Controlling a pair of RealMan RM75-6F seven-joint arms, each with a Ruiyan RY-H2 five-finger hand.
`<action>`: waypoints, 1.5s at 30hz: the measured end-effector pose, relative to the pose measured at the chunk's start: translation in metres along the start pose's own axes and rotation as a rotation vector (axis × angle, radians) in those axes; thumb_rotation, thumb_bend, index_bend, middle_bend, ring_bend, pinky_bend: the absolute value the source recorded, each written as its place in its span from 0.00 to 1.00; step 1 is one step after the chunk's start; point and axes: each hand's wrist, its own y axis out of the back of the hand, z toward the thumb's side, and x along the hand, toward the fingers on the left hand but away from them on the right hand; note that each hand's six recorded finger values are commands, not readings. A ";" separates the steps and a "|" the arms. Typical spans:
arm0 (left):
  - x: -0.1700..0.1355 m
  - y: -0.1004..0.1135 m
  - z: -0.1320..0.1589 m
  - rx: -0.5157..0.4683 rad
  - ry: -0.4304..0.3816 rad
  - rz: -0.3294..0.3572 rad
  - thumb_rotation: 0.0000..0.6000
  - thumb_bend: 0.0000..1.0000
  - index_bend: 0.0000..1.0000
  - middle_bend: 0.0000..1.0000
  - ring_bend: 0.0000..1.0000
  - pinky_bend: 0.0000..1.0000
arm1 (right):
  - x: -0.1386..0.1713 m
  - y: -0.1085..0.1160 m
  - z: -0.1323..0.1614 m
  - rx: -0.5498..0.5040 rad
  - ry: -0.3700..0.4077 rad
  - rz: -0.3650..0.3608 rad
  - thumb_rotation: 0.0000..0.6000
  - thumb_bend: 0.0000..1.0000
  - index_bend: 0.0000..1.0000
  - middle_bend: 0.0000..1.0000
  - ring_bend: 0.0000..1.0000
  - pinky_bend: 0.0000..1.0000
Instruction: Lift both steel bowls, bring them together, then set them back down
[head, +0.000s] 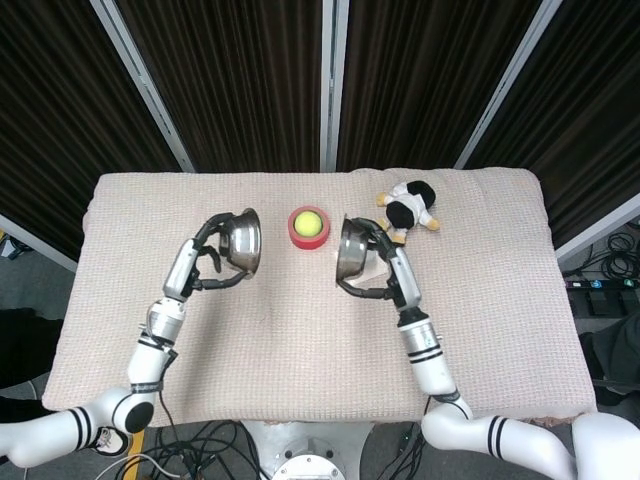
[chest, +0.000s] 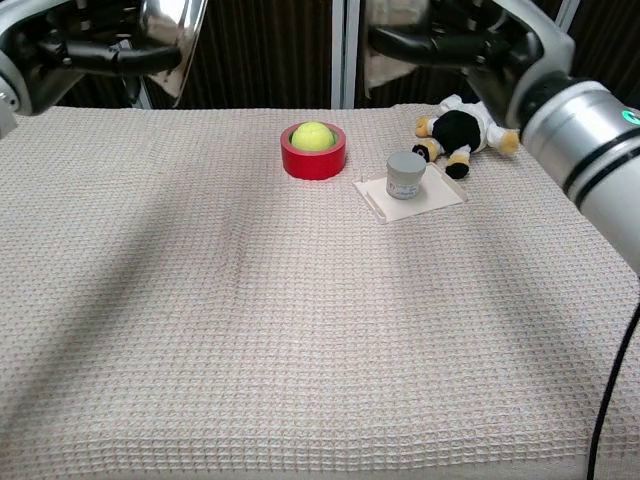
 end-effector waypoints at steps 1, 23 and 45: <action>0.000 0.008 -0.007 0.082 0.007 0.007 1.00 0.26 0.46 0.50 0.49 0.67 | 0.008 0.008 -0.003 0.058 -0.005 -0.018 1.00 0.16 0.41 0.35 0.27 0.39; -0.023 0.048 -0.106 1.247 0.176 -0.337 1.00 0.23 0.42 0.43 0.38 0.54 | 0.132 0.067 -0.065 1.018 -0.477 0.102 1.00 0.17 0.39 0.32 0.25 0.37; -0.016 0.048 -0.100 1.097 0.173 -0.347 1.00 0.00 0.00 0.00 0.00 0.10 | 0.128 0.079 -0.059 1.032 -0.555 0.115 1.00 0.00 0.00 0.00 0.00 0.00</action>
